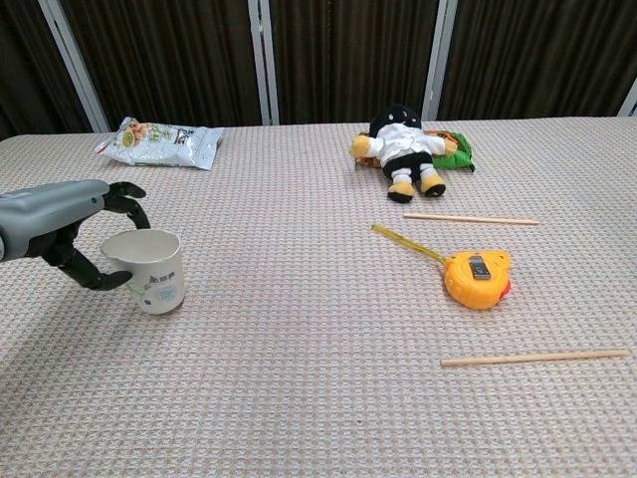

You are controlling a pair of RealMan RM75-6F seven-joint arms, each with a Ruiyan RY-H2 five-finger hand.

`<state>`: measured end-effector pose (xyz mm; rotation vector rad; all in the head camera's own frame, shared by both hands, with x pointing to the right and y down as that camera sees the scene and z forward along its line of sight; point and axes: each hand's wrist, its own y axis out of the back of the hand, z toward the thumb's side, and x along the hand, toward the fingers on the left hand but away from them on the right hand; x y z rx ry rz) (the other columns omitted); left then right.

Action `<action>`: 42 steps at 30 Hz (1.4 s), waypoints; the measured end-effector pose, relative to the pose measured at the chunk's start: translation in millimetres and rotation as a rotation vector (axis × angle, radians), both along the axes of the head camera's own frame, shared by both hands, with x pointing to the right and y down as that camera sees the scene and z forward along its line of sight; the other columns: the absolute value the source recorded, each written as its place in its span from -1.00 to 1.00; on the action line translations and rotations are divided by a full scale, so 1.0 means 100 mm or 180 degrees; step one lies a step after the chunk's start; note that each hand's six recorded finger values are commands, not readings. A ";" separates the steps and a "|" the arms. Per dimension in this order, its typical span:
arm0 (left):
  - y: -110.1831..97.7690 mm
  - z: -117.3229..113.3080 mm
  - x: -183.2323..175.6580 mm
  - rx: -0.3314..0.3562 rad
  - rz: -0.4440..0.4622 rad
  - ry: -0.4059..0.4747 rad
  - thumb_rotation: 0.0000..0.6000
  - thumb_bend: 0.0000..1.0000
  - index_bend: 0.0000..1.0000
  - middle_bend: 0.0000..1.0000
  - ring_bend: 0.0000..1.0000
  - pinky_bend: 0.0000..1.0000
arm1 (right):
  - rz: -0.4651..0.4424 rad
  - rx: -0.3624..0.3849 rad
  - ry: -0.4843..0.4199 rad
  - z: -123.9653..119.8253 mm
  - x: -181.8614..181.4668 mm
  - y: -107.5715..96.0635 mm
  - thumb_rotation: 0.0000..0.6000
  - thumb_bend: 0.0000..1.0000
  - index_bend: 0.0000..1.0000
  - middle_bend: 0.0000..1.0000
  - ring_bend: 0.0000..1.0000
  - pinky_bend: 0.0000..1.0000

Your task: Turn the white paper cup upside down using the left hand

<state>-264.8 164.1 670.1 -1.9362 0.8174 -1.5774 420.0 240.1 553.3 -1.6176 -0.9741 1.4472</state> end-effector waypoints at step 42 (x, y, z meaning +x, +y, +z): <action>0.09 0.28 -0.26 -0.0118 0.0015 0.0164 1.00 -0.64 -0.77 -1.00 -1.00 -1.00 | 0.0007 -0.0021 0.0031 0.02 -0.01 0.01 1.00 -0.94 -1.00 -1.00 -1.00 -1.00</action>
